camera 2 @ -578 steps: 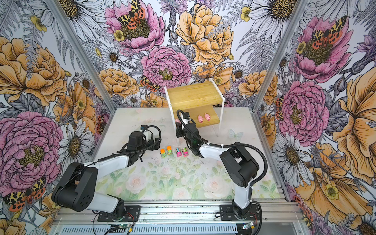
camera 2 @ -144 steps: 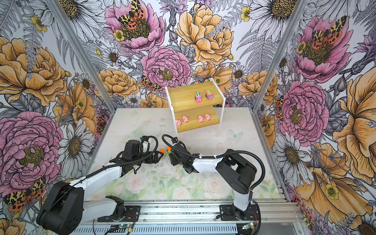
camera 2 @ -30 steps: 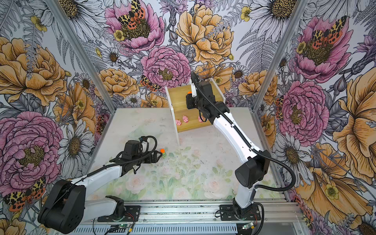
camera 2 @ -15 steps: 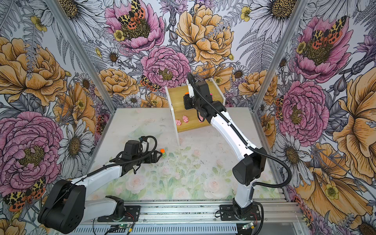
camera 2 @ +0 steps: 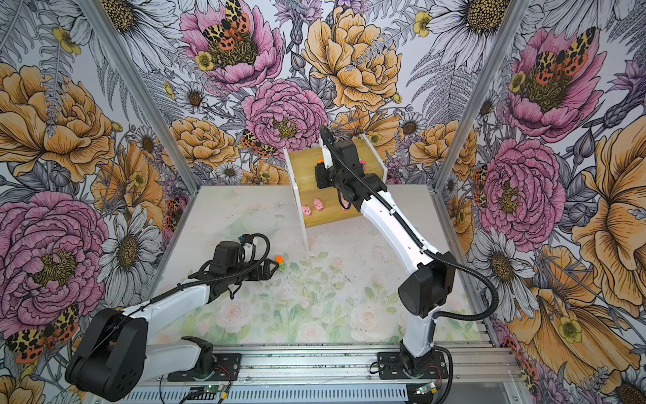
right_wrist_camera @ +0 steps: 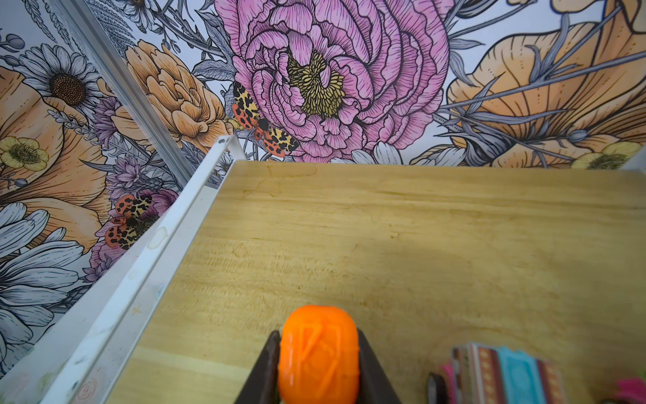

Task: Place and organize the plastic toys onto the shelf
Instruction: 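Lower the truck onto the upper shelf and open the right gripper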

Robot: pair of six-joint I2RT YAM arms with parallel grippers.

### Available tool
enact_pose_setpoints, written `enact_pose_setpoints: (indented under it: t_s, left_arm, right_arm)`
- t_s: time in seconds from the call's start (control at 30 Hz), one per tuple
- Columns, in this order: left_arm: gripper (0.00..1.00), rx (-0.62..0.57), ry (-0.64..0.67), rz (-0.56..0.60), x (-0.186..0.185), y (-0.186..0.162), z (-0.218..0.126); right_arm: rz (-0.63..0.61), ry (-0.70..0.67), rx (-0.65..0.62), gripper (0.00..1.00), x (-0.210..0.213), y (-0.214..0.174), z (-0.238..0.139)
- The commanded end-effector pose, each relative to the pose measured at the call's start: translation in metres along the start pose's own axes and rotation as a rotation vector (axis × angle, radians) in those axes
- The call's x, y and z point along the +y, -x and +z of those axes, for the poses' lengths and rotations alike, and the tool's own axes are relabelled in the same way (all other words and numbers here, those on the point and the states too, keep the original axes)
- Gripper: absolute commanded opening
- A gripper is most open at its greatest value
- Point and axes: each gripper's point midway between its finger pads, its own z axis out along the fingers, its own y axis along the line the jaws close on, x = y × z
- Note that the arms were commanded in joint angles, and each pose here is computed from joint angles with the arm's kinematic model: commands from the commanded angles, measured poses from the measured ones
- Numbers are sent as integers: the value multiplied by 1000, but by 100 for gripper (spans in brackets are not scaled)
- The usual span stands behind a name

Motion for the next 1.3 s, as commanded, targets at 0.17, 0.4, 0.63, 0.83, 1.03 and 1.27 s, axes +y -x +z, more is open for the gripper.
enact_pose_setpoints:
  t_s: [0.17,0.4,0.63,0.83,1.03,1.27]
  left_arm:
    - [99,-13,6,-19,3,2,-1]
    - [99,-15,6,-18,3,2,-1]
    - [99,-17,3,-17,2,2,-1]
    - [99,-15,6,-19,3,2,-1]
    - [99,-15,5,-19,3,2,-1]
    - [99,-12,6,-22,4,2,0]
  right_arm:
    - [-20,13,4,39,4,-1,4]
    - [-26,8,-6,50,3,2,-2]
    - [-32,21,-57,58,7,18,-37]
    - [-104,-31,-115,61,15,20,-97]
    - [-105,60,-87,62,39,-21,-134]
    - [-191,261,62,62,96,-157,-98]
